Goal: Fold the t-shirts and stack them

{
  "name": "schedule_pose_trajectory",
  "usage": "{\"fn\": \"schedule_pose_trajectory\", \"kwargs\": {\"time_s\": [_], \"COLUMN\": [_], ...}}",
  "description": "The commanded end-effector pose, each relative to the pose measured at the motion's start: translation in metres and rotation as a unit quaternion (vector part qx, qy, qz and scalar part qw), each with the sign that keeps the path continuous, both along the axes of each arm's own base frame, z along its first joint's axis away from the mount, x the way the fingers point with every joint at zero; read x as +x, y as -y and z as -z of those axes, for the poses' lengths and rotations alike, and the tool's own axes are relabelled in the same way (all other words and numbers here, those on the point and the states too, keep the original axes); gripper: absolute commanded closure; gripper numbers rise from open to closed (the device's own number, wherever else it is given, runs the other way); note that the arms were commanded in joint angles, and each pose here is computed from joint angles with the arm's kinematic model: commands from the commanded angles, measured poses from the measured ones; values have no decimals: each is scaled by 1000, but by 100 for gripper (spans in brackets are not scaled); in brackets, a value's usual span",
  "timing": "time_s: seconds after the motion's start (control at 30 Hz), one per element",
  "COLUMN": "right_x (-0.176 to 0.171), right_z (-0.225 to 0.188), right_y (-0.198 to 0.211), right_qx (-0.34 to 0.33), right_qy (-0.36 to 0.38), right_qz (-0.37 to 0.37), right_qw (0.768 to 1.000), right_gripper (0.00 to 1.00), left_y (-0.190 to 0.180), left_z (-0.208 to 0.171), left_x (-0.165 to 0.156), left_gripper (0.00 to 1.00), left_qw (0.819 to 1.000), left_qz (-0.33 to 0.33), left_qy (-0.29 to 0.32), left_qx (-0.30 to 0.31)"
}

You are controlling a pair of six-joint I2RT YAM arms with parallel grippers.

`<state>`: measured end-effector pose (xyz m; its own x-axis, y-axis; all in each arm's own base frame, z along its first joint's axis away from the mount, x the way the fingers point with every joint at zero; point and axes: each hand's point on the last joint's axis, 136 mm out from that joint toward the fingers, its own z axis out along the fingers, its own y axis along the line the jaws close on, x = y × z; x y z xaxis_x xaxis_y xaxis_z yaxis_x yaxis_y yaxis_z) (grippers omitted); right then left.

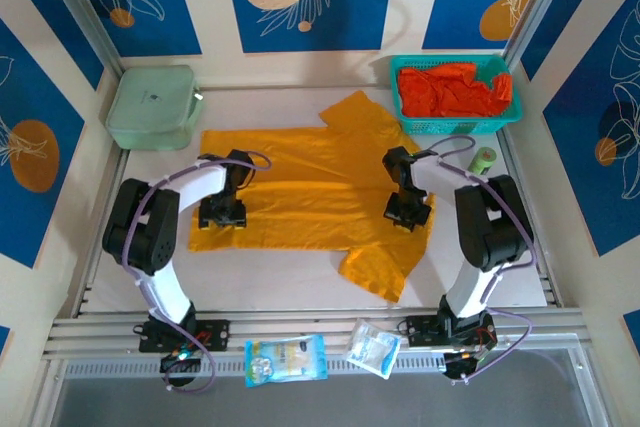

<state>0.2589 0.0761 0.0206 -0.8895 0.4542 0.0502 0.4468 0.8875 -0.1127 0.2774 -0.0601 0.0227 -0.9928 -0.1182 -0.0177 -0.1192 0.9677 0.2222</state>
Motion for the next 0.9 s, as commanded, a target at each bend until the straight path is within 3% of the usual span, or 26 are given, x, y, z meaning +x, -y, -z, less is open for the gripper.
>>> {"fn": "schedule_pose_trajectory", "kwargs": {"time_s": [0.0,0.43,0.87], "right_x": [15,67,104], "right_z": [1,14,8], "right_y": [-3,8,9], "right_qx": [-9,-22,-4], "right_qy": [7,12,41], "right_qz": [5,1,10], "right_qw": [1000,1000,999], "right_gripper": [100,100,100], "left_y": [-1,-11,-19], "left_z": [0,16,-9], "left_x": [20,33,75], "left_gripper": [32,32,32], "left_qw": [999,1000,996], "left_qz": [-7,2,23], "left_qy": [32,12,70], "left_qx": [12,28,50]}}
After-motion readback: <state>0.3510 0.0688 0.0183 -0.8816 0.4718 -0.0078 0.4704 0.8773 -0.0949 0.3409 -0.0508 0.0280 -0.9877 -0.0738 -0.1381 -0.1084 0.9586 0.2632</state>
